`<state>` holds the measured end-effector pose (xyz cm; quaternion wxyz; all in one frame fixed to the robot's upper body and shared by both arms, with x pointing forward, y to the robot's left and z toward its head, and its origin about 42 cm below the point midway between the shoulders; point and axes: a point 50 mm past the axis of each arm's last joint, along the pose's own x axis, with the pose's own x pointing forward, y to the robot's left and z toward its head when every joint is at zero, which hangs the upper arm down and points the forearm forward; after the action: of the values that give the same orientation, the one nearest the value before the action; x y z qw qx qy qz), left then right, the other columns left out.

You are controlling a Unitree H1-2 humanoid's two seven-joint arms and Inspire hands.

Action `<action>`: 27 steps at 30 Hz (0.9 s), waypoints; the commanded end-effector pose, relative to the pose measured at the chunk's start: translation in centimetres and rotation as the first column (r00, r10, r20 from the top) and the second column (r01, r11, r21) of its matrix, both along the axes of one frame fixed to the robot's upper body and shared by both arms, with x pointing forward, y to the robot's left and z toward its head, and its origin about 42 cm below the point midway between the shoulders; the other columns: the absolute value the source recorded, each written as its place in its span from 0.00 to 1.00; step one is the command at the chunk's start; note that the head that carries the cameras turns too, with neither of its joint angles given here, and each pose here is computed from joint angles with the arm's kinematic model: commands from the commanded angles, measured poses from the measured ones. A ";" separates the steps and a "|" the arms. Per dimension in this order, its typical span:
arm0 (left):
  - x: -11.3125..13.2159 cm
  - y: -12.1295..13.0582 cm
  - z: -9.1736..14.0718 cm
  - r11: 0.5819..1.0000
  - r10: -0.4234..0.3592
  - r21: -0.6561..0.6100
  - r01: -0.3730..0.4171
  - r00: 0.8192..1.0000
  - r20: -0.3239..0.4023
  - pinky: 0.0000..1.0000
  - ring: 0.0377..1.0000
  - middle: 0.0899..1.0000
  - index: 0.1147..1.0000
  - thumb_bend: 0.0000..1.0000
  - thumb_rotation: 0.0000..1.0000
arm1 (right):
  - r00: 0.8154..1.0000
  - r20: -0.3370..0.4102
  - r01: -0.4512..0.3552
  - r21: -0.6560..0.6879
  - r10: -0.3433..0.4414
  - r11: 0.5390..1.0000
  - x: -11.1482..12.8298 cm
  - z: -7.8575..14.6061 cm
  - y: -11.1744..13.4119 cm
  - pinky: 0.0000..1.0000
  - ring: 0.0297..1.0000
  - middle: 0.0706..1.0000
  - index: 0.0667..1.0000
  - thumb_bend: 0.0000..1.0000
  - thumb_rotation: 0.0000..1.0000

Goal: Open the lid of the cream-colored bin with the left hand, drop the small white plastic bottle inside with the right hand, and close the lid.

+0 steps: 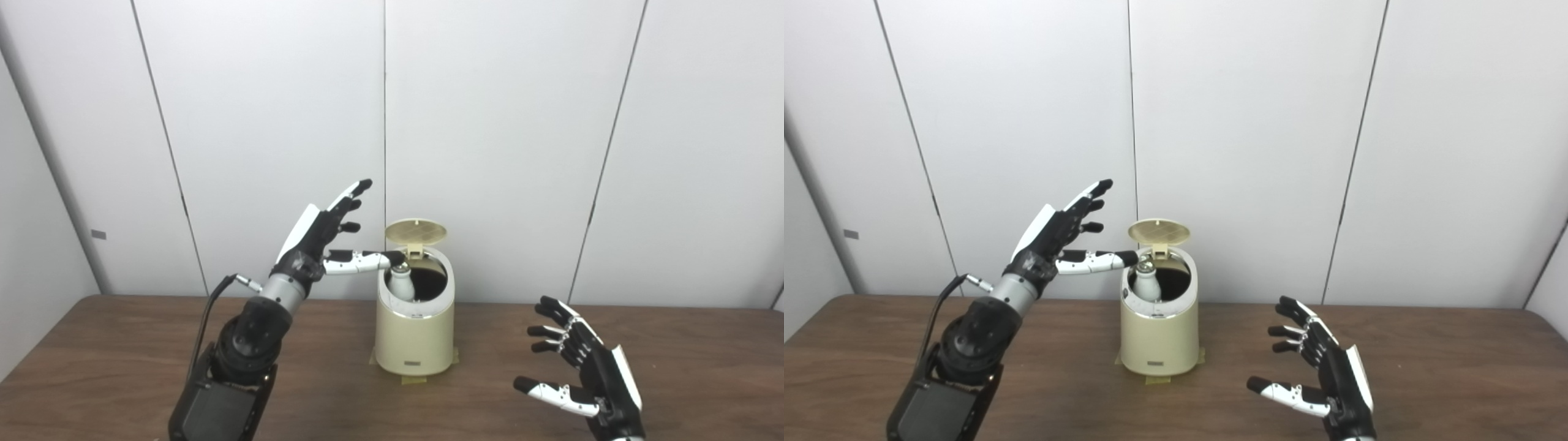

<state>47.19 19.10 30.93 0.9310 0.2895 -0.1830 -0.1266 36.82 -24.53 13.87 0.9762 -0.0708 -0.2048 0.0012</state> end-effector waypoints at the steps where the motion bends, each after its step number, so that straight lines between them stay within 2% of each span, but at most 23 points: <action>1: 0.8 -0.5 3.8 0.995 -0.004 0.100 -0.010 0.990 0.142 0.81 0.93 0.97 0.91 0.96 0.32 | 0.998 0.055 -0.003 0.012 0.002 1.000 0.5 1.6 0.3 0.57 0.68 0.81 0.80 0.86 0.20; 5: 1.4 -1.2 4.2 0.971 -0.004 0.237 -0.041 0.983 0.186 0.88 0.98 0.93 0.86 0.96 0.31 | 0.999 0.053 -0.004 0.022 0.003 1.000 0.4 1.9 0.6 0.54 0.66 0.82 0.80 0.85 0.19; 8: 1.6 -1.8 4.0 0.940 -0.011 0.335 -0.054 0.982 0.189 0.83 0.93 0.90 0.85 0.97 0.34 | 0.998 0.054 -0.016 0.042 0.014 0.999 0.4 1.8 0.6 0.53 0.64 0.82 0.80 0.85 0.17; 11: 1.3 -2.3 3.4 0.886 -0.034 0.459 -0.065 0.979 0.203 0.96 0.99 0.90 0.86 0.97 0.38 | 0.998 0.052 -0.028 0.048 0.025 0.998 0.3 1.9 1.0 0.51 0.62 0.80 0.79 0.86 0.17; 17: 1.2 -2.8 2.7 0.830 -0.076 0.555 -0.057 0.974 0.214 1.00 1.00 0.85 0.83 1.00 0.39 | 0.998 0.047 -0.035 0.058 0.032 0.998 0.3 1.9 1.4 0.49 0.62 0.81 0.80 0.85 0.17; 27: 0.2 -2.8 2.7 0.807 -0.135 0.590 -0.018 0.967 0.214 1.00 1.00 0.84 0.80 1.00 0.37 | 0.998 0.037 -0.061 0.073 0.059 0.995 0.1 2.3 2.2 0.47 0.60 0.80 0.79 0.84 0.15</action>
<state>47.32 16.42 30.34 0.7756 0.5646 -0.2128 -0.1853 36.20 -22.58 14.25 0.9804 -0.0336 -0.1932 0.0174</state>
